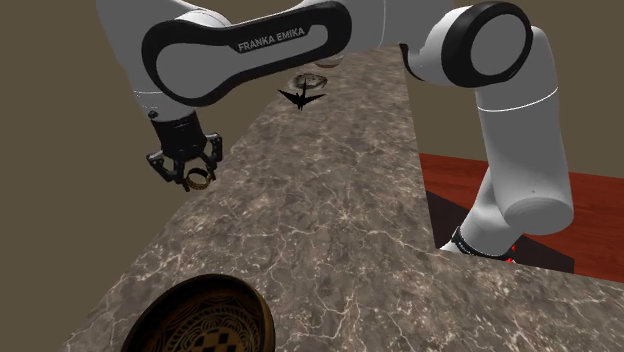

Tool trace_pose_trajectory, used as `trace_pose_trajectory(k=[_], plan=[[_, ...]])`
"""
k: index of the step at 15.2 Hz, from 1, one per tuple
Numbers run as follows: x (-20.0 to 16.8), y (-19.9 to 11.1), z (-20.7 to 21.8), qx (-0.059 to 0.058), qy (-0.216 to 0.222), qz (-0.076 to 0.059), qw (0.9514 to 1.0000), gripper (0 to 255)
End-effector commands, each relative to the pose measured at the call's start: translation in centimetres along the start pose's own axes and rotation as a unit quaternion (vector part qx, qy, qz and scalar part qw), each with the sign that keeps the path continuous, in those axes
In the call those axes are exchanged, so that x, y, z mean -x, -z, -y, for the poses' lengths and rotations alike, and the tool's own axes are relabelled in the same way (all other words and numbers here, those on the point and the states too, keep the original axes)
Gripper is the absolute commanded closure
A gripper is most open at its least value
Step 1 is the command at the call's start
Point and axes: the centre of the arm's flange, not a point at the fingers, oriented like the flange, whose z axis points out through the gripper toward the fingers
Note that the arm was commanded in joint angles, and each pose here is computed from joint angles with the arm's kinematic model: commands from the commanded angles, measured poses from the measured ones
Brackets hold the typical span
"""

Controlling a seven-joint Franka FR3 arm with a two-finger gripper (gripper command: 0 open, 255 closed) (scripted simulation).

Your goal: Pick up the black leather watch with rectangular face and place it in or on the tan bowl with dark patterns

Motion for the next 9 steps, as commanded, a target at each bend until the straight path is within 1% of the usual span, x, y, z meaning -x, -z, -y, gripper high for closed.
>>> trace_pose_trajectory(k=[1,9], plan=[[0.0,1.1,0.0,0.000,0.000,0.000,1.0000,255],[0.0,5.4,0.0,0.000,0.000,0.000,1.0000,255]])
